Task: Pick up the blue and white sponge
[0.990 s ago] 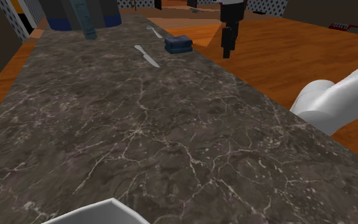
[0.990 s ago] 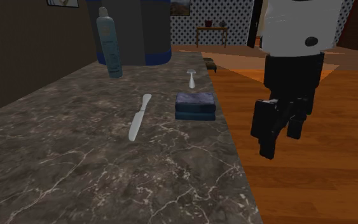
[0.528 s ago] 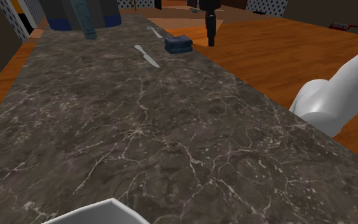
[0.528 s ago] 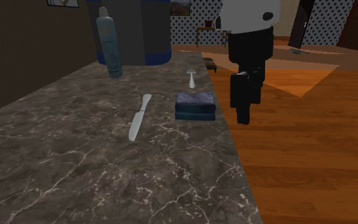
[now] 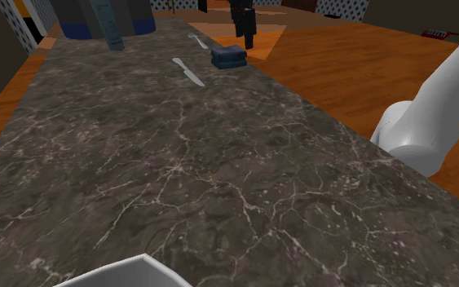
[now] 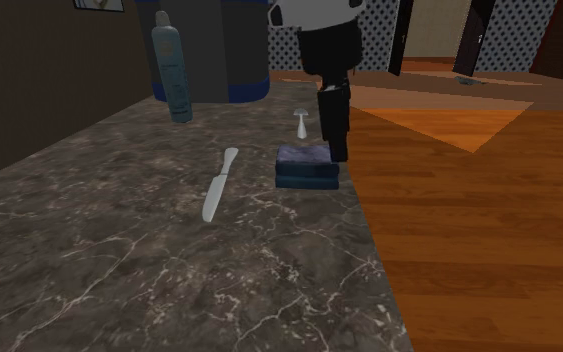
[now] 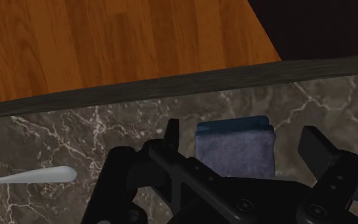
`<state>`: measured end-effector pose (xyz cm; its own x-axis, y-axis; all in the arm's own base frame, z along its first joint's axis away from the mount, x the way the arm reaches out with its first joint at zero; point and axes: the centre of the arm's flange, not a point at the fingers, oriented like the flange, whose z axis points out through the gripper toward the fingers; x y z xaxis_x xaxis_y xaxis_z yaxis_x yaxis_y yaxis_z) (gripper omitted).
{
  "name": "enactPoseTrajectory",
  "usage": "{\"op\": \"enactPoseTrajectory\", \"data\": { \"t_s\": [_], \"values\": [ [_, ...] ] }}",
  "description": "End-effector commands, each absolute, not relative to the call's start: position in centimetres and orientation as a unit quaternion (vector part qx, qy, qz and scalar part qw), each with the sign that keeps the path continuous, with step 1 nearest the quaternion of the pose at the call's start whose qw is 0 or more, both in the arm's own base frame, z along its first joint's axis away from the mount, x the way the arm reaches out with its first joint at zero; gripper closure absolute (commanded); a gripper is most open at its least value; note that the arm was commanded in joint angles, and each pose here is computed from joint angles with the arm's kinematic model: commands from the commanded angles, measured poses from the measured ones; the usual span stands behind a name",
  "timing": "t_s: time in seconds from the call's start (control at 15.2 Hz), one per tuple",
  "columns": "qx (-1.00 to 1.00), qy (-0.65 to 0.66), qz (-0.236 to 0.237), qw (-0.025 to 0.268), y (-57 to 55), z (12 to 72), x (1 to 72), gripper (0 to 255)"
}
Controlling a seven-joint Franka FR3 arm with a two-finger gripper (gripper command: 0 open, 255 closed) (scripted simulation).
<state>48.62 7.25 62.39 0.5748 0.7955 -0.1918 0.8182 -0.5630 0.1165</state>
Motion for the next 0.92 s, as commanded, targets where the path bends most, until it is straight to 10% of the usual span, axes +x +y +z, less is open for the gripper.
{"op": "enactPoseTrajectory", "data": {
  "t_s": [0.0,0.4,0.46,0.86],
  "values": [
    [0.879,0.463,-0.058,0.098,7.5,61.4,48.9,0],
    [0.879,0.463,-0.058,0.098,7.5,59.0,48.8,0],
    [0.879,0.463,-0.058,0.098,7.4,59.1,48.8,255],
    [0.879,0.463,-0.058,0.098,7.4,59.1,48.7,255]
  ]
}}
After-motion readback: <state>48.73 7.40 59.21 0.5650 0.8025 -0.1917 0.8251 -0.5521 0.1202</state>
